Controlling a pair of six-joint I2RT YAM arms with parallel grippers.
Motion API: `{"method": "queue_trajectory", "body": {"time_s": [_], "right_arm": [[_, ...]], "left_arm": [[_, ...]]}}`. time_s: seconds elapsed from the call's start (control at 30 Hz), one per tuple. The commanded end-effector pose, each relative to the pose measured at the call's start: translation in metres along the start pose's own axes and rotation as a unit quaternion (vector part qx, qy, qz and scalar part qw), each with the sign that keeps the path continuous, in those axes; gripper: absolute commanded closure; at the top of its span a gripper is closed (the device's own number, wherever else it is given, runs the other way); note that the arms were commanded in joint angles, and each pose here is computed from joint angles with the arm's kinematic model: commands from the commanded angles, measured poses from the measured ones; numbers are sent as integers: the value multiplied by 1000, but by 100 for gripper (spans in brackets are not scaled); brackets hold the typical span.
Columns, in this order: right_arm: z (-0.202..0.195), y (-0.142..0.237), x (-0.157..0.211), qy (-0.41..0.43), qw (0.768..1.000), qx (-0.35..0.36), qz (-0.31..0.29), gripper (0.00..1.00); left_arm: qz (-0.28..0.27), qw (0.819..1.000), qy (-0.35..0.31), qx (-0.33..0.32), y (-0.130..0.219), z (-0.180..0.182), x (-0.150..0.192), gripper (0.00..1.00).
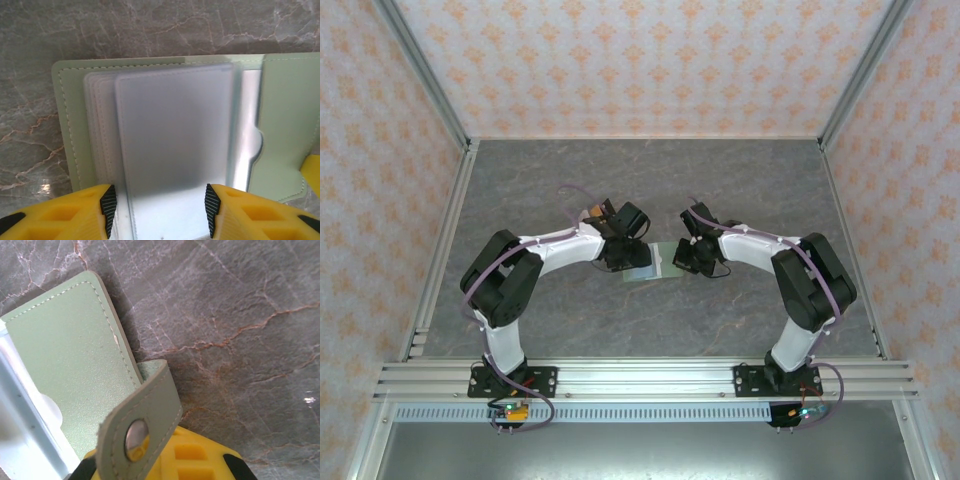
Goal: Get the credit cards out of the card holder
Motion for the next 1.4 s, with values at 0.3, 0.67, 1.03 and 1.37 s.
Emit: {"method": "queue_trajectory", "body": {"time_s": [0.3,0.67,1.03,1.37], "right_arm": [[-16,-19,2,0,999,39,1,95],[-11,-15,2,7,1000,26,0,95],[8,25,-6,22,998,-38,-49,94],[-5,53,-11,8,992,-52,-115,94]], "left_arm": [[9,998,-2,60,-7,-22,-5,49],[-2,987,-9,159,5,-47,-16,47],[-14,976,4,215,4,-61,-27,47],[-19,966,8,259,-2,-81,-47,47]]}}
Point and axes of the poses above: each hand's point on the last joint's axis, 136 mm out from that joint toward the fingers, its own y axis back along the fingers, its own z axis along the line the jaws close on, x = y × z, the point moved 4 cm from there along y, back along the fingers, and after that the axes turned 14 degrees about -y, right-handed, at the moved point
